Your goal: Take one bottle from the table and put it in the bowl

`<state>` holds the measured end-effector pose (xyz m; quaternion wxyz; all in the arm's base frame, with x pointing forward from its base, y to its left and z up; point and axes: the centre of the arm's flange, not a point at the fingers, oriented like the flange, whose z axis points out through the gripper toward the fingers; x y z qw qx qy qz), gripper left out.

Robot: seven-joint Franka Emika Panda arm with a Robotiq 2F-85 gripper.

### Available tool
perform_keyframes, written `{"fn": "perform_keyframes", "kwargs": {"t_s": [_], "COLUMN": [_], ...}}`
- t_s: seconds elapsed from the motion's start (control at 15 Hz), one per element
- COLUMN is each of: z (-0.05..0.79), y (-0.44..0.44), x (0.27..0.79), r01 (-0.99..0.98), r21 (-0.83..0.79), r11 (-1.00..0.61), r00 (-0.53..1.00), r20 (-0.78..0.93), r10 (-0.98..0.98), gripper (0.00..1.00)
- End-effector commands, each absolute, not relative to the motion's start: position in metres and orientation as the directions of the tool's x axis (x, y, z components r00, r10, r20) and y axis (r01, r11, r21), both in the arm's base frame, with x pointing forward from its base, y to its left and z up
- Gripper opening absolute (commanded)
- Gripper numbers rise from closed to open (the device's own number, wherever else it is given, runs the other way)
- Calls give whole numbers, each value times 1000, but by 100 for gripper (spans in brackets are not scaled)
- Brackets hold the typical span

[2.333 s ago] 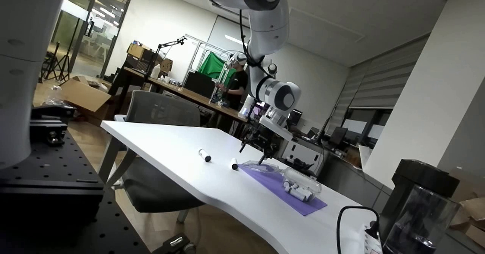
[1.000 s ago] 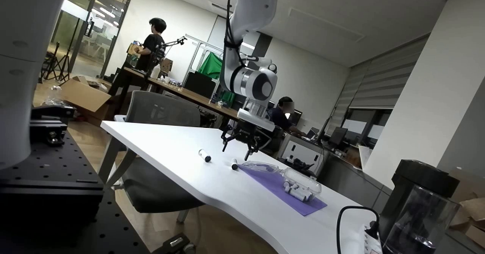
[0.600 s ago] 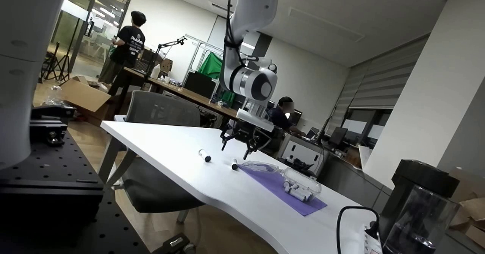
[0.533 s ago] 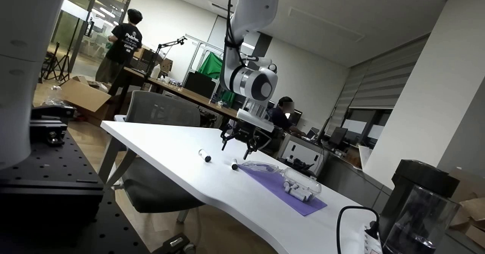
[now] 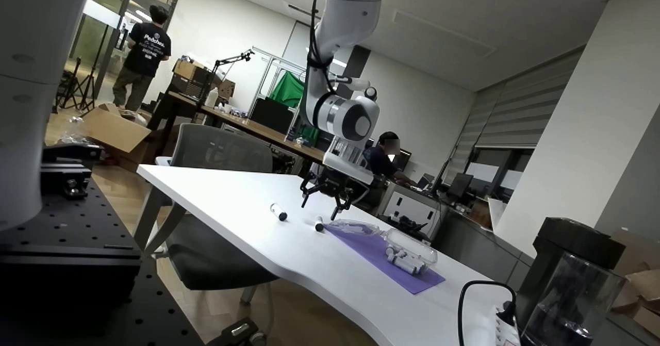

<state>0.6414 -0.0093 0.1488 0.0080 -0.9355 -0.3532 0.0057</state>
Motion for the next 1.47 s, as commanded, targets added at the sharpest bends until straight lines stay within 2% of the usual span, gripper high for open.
{"fn": "perform_keyframes", "kwargs": {"t_s": [0.0, 0.47, 0.53, 0.6, 0.67, 0.73, 1.27, 1.4], "z": [144, 129, 128, 127, 128, 129, 136, 137], "y": [-10, -7, -6, -5, -4, -3, -5, -10], "x": [649, 652, 653, 654, 655, 656, 665, 669], "r01": [668, 676, 678, 679, 678, 679, 669, 656], "r21": [-18, -21, -23, -21, -22, -22, -16, -27], "r11": [-744, -737, -735, -734, -734, -734, -743, -754], "r00": [744, 737, 735, 734, 735, 734, 743, 754], "r20": [12, 22, 28, 30, 36, 39, 49, 45], "r10": [668, 676, 678, 678, 678, 678, 667, 655], "gripper": [100, 100, 75, 73, 67, 58, 3, 6]}}
